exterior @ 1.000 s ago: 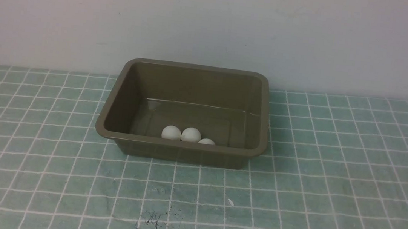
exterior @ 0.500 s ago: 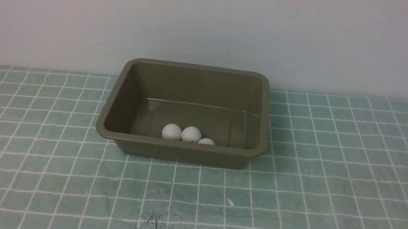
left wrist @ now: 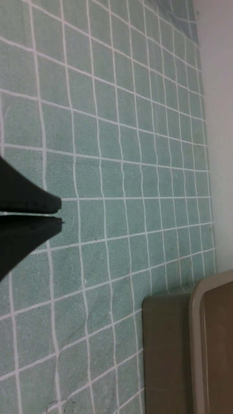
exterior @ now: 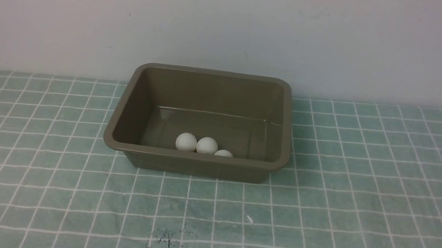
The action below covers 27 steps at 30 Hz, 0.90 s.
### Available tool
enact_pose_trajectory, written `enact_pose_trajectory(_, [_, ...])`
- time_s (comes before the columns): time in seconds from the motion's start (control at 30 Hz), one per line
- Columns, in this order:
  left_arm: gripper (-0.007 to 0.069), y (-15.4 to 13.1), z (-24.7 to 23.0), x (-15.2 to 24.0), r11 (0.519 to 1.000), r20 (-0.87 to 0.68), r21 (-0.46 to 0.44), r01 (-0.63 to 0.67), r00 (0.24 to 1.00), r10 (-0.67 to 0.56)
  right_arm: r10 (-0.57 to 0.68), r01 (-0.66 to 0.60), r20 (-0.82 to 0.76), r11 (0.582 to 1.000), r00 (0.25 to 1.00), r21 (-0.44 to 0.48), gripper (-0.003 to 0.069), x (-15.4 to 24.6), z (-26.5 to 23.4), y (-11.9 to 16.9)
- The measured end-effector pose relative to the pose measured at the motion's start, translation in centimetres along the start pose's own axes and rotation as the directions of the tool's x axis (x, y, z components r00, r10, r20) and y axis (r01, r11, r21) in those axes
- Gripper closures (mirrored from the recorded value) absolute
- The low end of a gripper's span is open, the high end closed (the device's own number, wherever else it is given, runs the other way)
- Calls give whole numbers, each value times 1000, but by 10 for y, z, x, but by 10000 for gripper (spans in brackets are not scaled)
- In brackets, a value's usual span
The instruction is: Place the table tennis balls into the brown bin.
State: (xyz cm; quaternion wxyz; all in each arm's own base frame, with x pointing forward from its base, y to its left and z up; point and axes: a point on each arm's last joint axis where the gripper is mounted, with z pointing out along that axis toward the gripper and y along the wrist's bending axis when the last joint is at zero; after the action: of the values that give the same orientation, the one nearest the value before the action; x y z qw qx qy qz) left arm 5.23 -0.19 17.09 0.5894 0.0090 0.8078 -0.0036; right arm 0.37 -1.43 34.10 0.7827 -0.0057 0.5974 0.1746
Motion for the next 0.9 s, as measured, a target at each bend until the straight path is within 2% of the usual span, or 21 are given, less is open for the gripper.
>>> enact_pose_trajectory(0.53, [630,0,0,0,1000,0,0,0,1000,0,-1,1,-2,1000,1000,-3,673,0,0,0])
enact_pose_trajectory(0.9, [630,0,0,0,1000,0,0,0,1000,0,-130,114,-93,981,987,-159,673,22,3,12])
